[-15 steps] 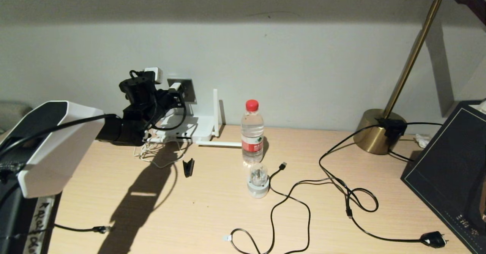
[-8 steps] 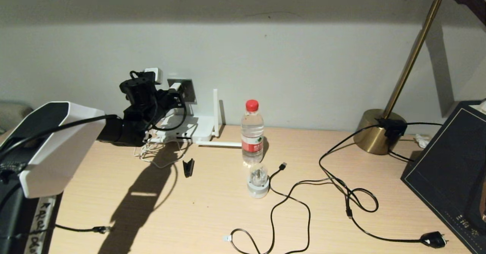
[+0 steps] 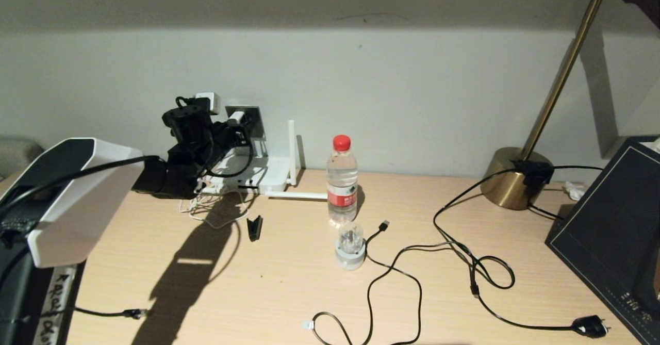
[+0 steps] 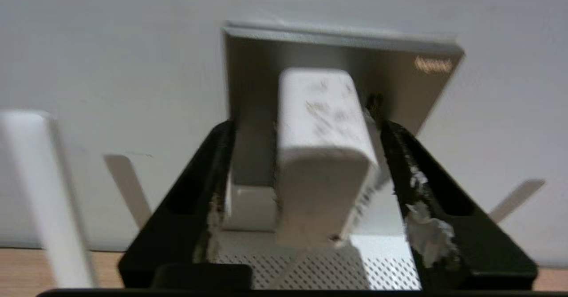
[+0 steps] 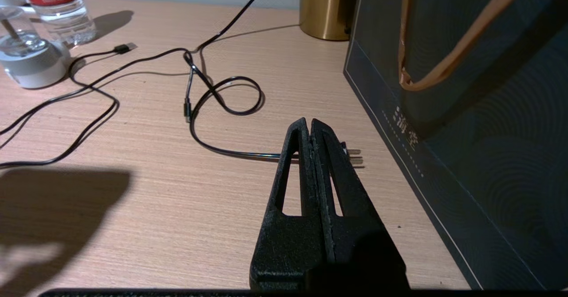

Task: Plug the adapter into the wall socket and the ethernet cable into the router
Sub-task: Plug plug into socket, then pick up cable

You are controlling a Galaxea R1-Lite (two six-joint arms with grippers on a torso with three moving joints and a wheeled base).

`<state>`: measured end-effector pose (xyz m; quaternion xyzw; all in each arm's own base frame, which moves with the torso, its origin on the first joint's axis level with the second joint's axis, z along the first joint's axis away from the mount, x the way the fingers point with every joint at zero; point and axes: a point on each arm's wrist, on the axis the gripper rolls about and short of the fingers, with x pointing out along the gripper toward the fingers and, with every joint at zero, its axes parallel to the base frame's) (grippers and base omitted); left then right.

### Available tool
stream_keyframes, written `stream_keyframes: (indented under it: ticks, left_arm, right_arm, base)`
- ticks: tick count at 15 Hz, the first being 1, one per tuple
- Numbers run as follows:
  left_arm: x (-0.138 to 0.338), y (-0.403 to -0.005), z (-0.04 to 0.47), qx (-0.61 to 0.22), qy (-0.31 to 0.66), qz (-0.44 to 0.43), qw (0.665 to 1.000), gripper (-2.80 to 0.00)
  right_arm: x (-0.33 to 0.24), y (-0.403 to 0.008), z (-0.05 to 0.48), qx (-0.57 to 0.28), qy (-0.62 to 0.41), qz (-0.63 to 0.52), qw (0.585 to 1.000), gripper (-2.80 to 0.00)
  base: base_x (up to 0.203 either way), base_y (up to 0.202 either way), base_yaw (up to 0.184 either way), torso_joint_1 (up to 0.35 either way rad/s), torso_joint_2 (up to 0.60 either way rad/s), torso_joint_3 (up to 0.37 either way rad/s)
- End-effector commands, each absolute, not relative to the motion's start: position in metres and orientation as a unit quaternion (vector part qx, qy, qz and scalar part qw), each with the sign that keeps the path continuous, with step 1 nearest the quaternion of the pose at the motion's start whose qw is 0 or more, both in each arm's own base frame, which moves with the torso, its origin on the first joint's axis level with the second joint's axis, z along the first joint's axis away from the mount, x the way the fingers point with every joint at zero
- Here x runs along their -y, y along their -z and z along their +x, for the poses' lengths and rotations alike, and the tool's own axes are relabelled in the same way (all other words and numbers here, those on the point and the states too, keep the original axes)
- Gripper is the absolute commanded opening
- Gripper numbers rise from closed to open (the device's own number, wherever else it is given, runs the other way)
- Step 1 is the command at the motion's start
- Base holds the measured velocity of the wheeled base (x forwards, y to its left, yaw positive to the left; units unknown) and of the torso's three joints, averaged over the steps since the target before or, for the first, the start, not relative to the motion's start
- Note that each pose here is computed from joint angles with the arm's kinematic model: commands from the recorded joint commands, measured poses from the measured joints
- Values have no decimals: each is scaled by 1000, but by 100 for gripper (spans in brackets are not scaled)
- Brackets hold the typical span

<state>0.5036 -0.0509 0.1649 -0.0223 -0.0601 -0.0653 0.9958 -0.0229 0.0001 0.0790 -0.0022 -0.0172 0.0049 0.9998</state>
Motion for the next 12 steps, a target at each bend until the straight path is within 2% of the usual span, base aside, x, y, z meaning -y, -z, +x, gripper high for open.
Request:
stream_keyframes:
  ticks: [1,7,12]
  left_arm:
    - [51,-171,500,64,66,-23,996,0]
    - [52,-177,465,54,73,-14,996,0]
    - [58,-228,400,102,101,5,990,0]
  right_arm:
    - [0,-76,-22,12,-5,-2,1000,-280]
    - [0,-76,-22,12,-5,-2,1000,-280]
    - [0,-76,-22,12,-5,-2,1000,-280]
  base:
    - [0,0,0,0,0,0]
    - [0,0,0,0,0,0]
    - [0,0,0,0,0,0]
